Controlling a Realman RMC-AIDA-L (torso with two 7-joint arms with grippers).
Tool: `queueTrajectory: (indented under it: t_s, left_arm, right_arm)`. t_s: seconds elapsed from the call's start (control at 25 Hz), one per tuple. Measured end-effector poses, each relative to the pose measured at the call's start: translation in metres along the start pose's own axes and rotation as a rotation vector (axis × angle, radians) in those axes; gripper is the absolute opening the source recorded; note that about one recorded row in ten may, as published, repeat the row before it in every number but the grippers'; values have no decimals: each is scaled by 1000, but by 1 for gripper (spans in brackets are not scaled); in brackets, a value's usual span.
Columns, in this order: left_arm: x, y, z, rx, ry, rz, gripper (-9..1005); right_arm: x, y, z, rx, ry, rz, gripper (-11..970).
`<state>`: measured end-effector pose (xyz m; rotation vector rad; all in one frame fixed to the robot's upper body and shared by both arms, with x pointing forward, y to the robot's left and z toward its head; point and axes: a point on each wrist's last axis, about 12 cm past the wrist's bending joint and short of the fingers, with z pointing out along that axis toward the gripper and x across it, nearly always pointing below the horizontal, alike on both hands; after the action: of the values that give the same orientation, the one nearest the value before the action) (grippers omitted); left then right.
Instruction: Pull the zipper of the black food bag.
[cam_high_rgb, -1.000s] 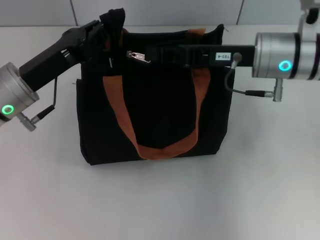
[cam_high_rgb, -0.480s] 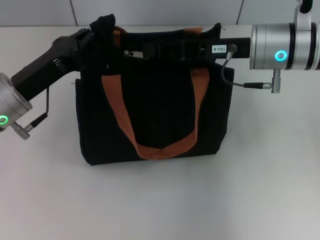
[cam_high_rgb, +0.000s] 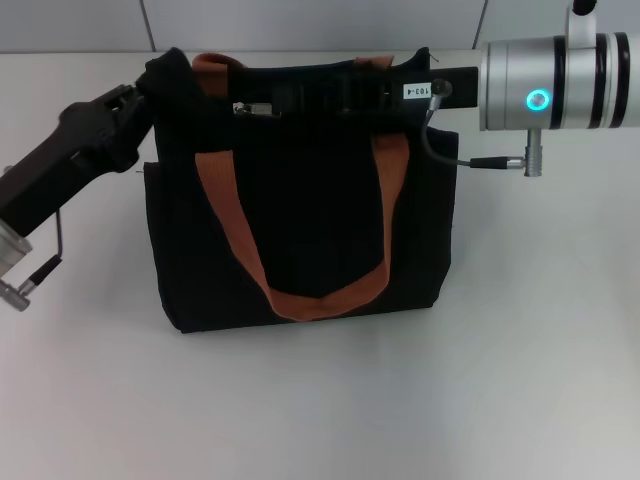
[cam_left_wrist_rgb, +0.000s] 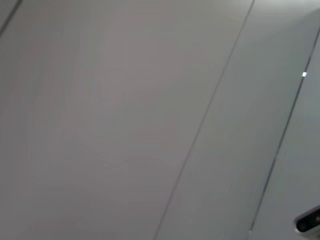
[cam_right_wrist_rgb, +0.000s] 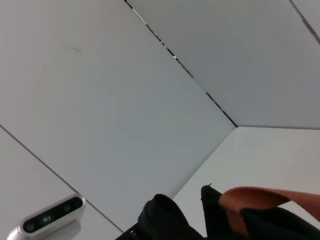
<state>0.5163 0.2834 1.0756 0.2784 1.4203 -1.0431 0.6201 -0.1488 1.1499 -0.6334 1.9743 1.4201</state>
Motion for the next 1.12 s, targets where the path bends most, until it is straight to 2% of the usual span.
queueTrajectory:
  t_s: [0.52,0.8,1.12]
  left_arm:
    - [11,2,-21,-95,-29,90,55]
    - [16,3,-24,-141,-40,218,56]
    - [14,10,-25,-204,-56,223,57]
  right_arm:
    - [3,3,9,0,52,80,0]
    - [2,2,8,9,63,103,0]
    - [1,2,1,3,69,117,-1]
